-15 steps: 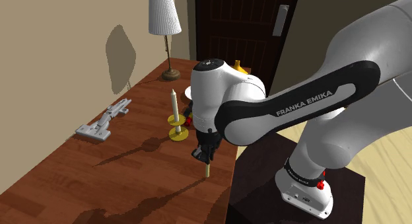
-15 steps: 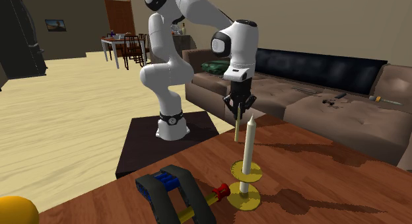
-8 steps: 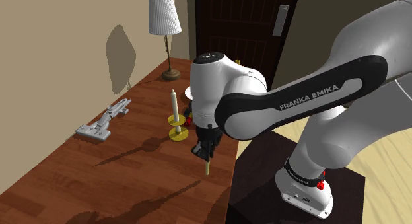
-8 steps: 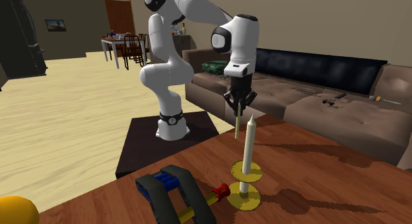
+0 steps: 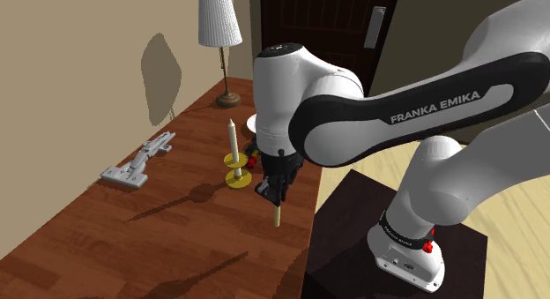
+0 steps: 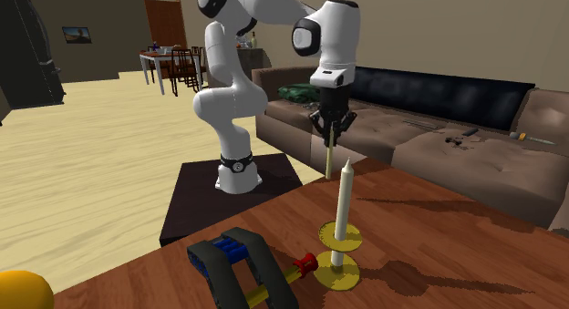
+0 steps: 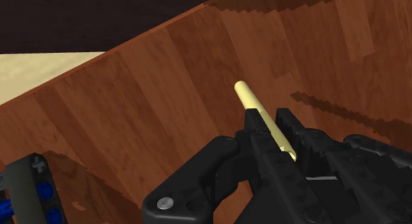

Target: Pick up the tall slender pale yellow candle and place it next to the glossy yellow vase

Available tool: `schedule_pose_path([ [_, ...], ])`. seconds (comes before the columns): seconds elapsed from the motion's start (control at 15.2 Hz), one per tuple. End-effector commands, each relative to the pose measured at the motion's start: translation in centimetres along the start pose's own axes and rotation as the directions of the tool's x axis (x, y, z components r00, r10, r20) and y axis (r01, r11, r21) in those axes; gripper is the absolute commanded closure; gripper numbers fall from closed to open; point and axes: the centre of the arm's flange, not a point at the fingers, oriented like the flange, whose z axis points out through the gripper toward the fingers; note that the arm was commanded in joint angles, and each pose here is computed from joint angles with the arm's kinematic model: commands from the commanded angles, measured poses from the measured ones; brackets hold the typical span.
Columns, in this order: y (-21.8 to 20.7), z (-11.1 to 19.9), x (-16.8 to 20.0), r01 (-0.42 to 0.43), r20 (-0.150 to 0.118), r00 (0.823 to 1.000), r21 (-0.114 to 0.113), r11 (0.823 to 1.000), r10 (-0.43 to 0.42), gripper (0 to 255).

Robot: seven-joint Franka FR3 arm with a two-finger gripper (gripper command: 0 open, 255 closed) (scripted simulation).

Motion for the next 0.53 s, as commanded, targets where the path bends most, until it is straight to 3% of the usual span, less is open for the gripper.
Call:
schedule_pose_path([
  [0.0,0.1,-1.1,0.1,0.000,0.000,1.000,0.000,1.000,0.000,255],
  [0.46,0.1,-4.8,-0.1,0.000,0.000,1.000,0.000,1.000,0.000,255],
])
